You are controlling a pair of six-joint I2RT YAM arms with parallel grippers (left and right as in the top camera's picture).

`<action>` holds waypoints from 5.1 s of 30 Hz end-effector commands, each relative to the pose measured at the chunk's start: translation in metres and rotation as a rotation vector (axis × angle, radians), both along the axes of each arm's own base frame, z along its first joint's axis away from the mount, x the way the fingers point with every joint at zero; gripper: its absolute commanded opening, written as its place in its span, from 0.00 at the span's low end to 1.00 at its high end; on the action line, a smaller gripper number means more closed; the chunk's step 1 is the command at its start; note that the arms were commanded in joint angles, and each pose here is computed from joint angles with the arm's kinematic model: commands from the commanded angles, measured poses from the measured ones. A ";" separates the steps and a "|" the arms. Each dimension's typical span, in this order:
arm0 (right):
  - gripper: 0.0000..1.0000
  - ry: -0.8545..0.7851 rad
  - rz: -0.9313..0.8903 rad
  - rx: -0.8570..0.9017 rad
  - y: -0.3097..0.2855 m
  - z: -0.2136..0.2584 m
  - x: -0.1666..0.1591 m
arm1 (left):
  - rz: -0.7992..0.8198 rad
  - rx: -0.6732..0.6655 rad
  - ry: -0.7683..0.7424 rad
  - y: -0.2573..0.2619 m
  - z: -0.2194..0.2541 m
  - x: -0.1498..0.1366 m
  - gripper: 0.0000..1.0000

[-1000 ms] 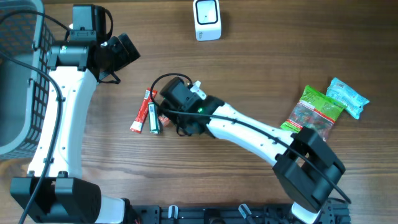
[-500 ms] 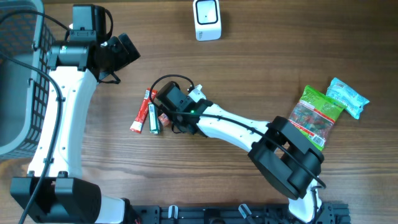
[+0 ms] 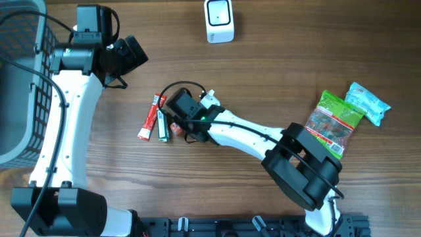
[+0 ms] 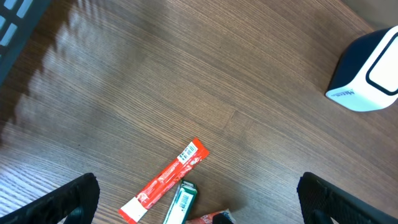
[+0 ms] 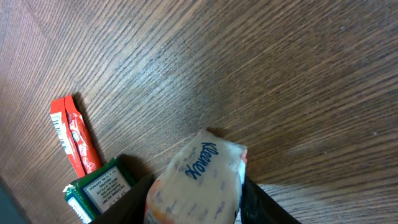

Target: Scan the item barcode

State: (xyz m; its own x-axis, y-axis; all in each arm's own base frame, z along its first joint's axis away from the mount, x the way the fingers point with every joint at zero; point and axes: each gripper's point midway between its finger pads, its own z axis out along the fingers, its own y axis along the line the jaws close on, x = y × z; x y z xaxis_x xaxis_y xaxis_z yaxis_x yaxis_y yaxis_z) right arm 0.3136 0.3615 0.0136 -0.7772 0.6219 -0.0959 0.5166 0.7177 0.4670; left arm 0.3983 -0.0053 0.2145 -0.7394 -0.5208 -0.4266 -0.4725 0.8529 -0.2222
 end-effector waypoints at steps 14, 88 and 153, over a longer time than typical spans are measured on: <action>0.30 -0.226 0.460 -0.178 -0.011 0.031 0.019 | 0.003 0.004 -0.001 0.002 0.000 -0.001 1.00; 0.54 -0.022 0.812 -0.548 -0.156 0.026 0.021 | 0.002 0.004 -0.001 0.002 0.000 -0.001 1.00; 0.49 -0.104 0.755 -0.577 -0.148 0.014 0.049 | 0.002 0.004 -0.001 0.002 0.000 -0.001 1.00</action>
